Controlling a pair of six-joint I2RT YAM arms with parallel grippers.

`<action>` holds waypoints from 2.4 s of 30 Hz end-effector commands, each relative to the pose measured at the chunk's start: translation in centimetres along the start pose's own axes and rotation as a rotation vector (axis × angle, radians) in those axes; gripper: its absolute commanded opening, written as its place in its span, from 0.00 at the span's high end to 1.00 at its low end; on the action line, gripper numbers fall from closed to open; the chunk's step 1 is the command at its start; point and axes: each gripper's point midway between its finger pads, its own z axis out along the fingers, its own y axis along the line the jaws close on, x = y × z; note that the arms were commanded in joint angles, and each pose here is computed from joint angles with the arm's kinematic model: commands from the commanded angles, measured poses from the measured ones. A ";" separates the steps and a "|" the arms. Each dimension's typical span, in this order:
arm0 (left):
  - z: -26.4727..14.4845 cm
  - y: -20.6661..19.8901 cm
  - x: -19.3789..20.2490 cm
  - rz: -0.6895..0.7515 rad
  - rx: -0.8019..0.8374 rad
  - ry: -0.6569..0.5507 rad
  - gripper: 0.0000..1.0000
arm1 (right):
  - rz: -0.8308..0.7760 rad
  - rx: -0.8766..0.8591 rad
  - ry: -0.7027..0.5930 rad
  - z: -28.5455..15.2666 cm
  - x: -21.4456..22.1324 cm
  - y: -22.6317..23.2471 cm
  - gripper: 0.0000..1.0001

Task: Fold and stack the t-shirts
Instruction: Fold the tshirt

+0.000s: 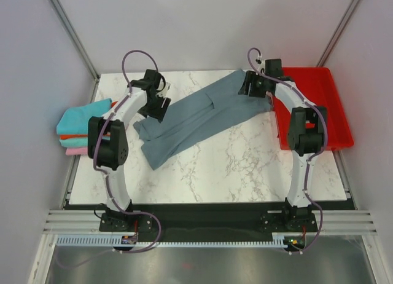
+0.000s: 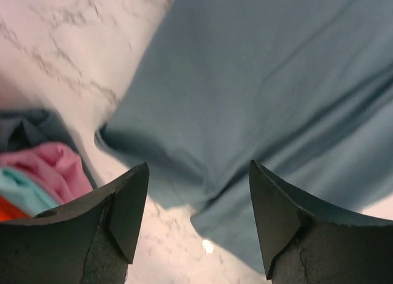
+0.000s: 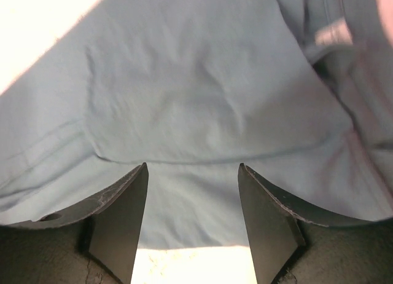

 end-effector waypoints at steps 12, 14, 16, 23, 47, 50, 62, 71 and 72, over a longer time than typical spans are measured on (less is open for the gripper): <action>4.5 2.9 -0.1 -0.045 0.026 0.061 0.30 | 0.156 -0.024 0.121 3.6 5.9 -2.7 0.31; 4.8 2.9 2.2 -0.056 0.044 0.110 0.31 | 0.154 -0.024 0.119 4.4 5.9 -2.9 0.32; 5.2 2.9 4.0 -0.062 0.051 0.154 0.31 | 0.161 -0.025 0.116 4.9 5.9 -3.1 0.31; 3.7 4.4 7.5 -0.131 0.017 0.213 0.34 | 0.176 -0.036 0.111 6.0 5.5 -3.5 0.31; -1.2 -4.3 16.9 0.056 0.138 0.321 0.32 | 0.112 -0.135 -0.032 12.7 0.9 1.0 0.28; -1.8 -4.7 17.1 0.064 0.148 0.315 0.32 | 0.088 -0.146 -0.050 12.4 0.2 1.8 0.28; -4.7 -2.6 6.7 0.065 0.098 0.061 0.29 | 0.030 -0.188 -0.127 2.2 -4.9 4.6 0.27; -1.0 -1.3 7.3 -0.034 0.105 0.135 0.28 | 0.194 -0.185 0.022 2.7 1.4 2.8 0.26; -0.8 -1.2 7.5 -0.042 0.105 0.145 0.27 | 0.217 -0.177 0.051 3.0 2.9 2.3 0.27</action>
